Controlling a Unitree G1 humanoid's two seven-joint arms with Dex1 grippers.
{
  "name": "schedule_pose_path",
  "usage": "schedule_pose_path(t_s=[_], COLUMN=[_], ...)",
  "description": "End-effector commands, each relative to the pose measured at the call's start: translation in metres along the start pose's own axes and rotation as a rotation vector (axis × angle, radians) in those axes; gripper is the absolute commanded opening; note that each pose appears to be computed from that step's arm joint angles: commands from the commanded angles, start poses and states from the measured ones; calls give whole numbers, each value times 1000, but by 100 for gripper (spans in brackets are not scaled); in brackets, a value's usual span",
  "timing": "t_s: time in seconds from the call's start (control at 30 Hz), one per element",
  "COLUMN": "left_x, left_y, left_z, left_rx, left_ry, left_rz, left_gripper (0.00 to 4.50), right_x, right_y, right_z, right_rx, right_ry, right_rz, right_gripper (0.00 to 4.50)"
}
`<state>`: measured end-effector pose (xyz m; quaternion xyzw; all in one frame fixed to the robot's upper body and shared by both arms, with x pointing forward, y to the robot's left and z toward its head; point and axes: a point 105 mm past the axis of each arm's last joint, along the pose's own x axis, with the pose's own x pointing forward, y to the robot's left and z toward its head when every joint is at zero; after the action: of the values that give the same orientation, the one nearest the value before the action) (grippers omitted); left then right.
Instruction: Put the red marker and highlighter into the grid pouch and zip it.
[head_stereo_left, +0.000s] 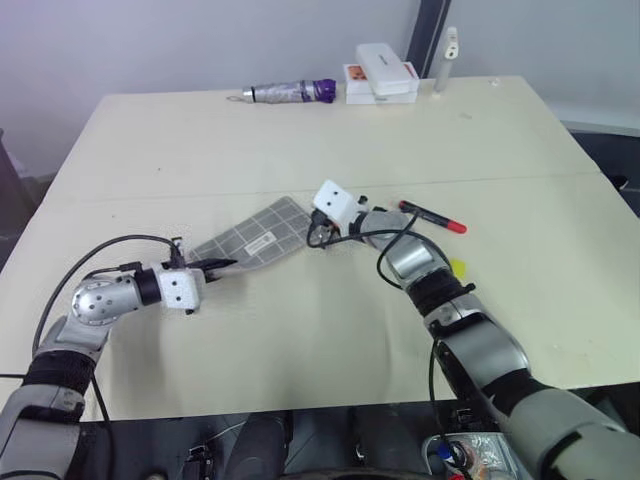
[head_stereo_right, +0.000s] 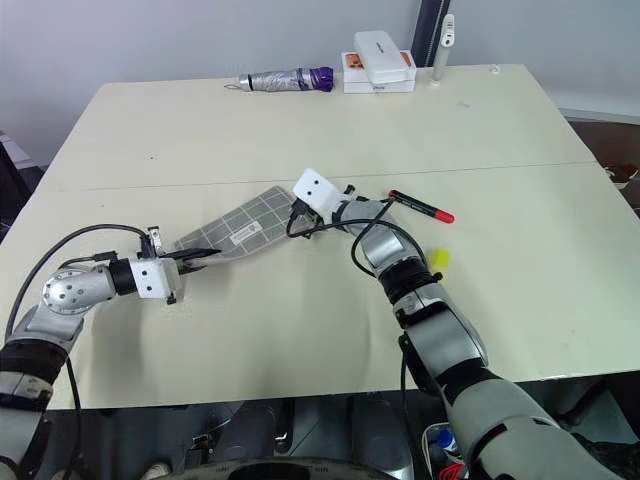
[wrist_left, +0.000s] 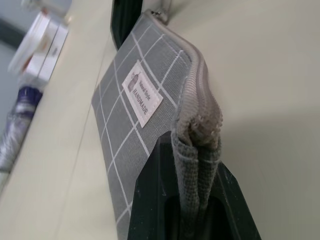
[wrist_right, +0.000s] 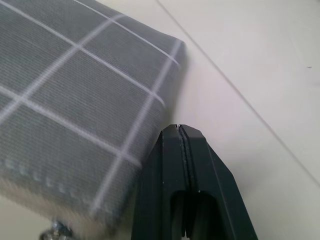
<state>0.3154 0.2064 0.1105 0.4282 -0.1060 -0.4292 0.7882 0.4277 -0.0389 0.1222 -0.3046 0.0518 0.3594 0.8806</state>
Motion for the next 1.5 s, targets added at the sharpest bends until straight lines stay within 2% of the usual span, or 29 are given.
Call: schedule_pose_path(t_s=[0.03,0.07,0.17,0.2,0.27,0.3,0.37,0.63,0.9,1.0,1.17,1.2,1.33,1.5], left_x=[0,2,5,6,8,9,13,30,36,36,35,35,36,43], left_y=[32,34,35,35,34,32,28,16,9,9,6,6,6,1], left_z=[24,33,50,53,58,61,66,84,92,92,93,93,88,85], left_rx=[-152,-192,-245,-255,-279,-286,-300,-350,-361,-365,-370,-370,-369,-372], left_ry=[-72,-92,-107,-104,-99,-97,-98,-143,-161,-162,-161,-159,-139,-109], left_rz=[170,185,215,227,248,249,249,259,250,250,239,237,247,251], left_gripper=[3,3,0,0,0,0,0,0,0,0,0,0,0,0], right_x=[-27,-38,-68,-74,-87,-93,-102,-108,-97,-96,-94,-94,-93,-94], right_y=[-40,-48,-58,-57,-58,-59,-59,-40,-39,-40,-38,-37,-30,8], right_z=[27,29,34,35,35,34,34,31,26,23,24,26,30,38], right_rx=[-59,-46,15,23,28,23,37,185,223,230,234,233,222,114], right_ry=[-109,-122,-170,-176,-179,-176,-177,-203,-187,-180,-188,-191,-195,-180], right_rz=[-118,-120,-74,-61,-44,-42,-33,71,38,28,28,31,57,210], right_gripper=[0,0,93,136,250,283,393,393,393,307,44,6,6,6])
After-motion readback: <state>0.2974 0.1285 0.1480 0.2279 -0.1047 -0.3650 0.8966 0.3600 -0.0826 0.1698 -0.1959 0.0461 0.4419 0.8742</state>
